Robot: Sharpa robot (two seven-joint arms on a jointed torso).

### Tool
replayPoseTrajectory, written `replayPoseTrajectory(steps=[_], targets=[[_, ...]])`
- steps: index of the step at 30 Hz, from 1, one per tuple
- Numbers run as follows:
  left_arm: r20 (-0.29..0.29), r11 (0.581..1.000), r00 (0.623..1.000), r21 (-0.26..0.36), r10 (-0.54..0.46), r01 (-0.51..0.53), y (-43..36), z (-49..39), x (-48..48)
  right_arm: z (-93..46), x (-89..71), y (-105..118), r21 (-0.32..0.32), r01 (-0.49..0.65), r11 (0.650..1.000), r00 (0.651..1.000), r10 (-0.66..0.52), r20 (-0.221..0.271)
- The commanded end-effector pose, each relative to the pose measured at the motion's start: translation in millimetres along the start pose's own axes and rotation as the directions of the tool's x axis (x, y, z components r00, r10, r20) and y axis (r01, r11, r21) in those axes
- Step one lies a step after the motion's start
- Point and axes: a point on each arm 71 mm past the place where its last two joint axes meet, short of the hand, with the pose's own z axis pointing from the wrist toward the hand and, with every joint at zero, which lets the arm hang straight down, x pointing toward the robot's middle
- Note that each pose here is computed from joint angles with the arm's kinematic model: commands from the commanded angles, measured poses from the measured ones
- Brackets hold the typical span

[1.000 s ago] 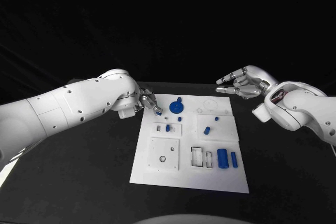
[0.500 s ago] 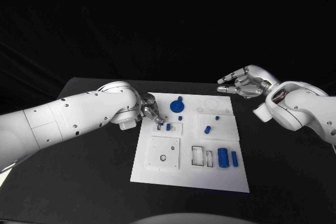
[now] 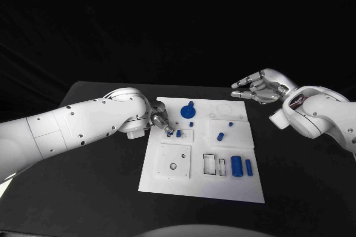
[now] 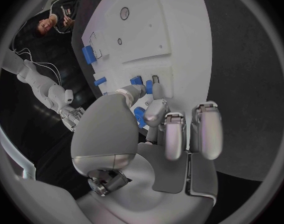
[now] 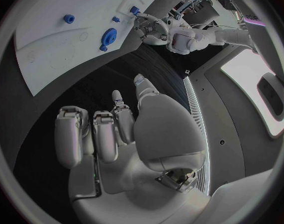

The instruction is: Assemble the parts on the task board

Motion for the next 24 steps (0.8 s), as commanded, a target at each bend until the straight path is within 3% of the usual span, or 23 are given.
replayPoseTrajectory(steps=[1,24], targets=[[-0.022,0.999,0.999,-0.028,0.035,-0.036,2.3,-0.1,2.6,-0.1,1.1,0.5,-0.01,-0.003,1.0,1.0,0.003,-0.01],[-0.038,0.997,0.998,-0.048,0.055,-0.057,6.7,-2.2,3.8,-0.5,1.2,0.0,-0.009,-0.004,1.0,1.0,0.004,-0.013]])
